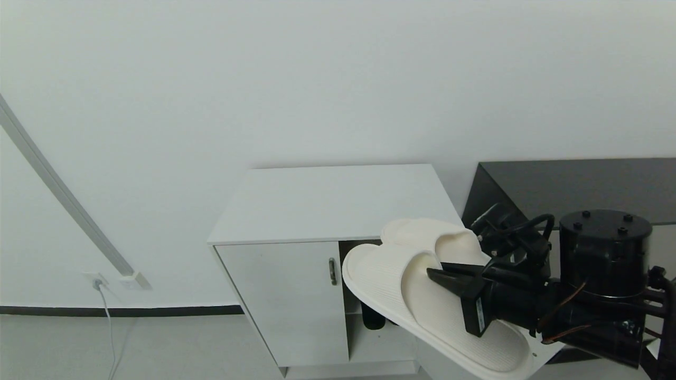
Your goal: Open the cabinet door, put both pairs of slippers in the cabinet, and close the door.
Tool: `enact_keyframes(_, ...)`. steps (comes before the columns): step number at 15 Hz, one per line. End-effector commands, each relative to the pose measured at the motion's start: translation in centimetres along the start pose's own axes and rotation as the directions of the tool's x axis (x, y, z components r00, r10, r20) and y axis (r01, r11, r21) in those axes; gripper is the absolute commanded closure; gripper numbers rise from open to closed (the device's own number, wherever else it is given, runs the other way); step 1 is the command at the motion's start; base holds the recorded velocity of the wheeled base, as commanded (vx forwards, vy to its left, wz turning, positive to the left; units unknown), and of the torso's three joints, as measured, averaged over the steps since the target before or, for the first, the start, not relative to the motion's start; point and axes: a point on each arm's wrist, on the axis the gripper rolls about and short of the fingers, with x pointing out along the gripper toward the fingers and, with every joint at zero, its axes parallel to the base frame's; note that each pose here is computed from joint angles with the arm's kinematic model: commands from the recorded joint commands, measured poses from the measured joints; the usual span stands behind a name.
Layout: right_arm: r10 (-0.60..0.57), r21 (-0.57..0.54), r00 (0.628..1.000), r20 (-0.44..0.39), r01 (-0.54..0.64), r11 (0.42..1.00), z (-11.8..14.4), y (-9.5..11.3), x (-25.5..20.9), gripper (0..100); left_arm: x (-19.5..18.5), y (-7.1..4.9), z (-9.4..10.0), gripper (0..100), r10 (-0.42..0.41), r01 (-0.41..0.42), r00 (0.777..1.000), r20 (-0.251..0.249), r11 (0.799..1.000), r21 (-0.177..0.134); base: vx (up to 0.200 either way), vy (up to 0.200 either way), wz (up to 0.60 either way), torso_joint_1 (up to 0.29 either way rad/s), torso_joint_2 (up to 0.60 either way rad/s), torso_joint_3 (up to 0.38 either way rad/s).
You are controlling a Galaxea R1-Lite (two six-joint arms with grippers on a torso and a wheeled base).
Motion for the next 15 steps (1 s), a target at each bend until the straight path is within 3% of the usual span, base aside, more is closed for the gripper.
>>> enact_keyframes(1,0.003,-0.001,1.000,-0.002,-0.003,1.000,-0.06,0.06,0.00,100,0.01,0.00,0.00,100,0.001,-0.001,1.000,-0.002,1.000,0.000,0.000,0.000,0.00,-0.149,0.32,0.183)
enact_keyframes(15,0.003,-0.022,1.000,-0.012,-0.003,1.000,-0.43,0.19,-0.29,100,0.01,0.00,0.00,100,0.001,-0.001,1.000,-0.002,1.000,0.001,0.000,0.000,0.00,-0.167,0.38,0.212)
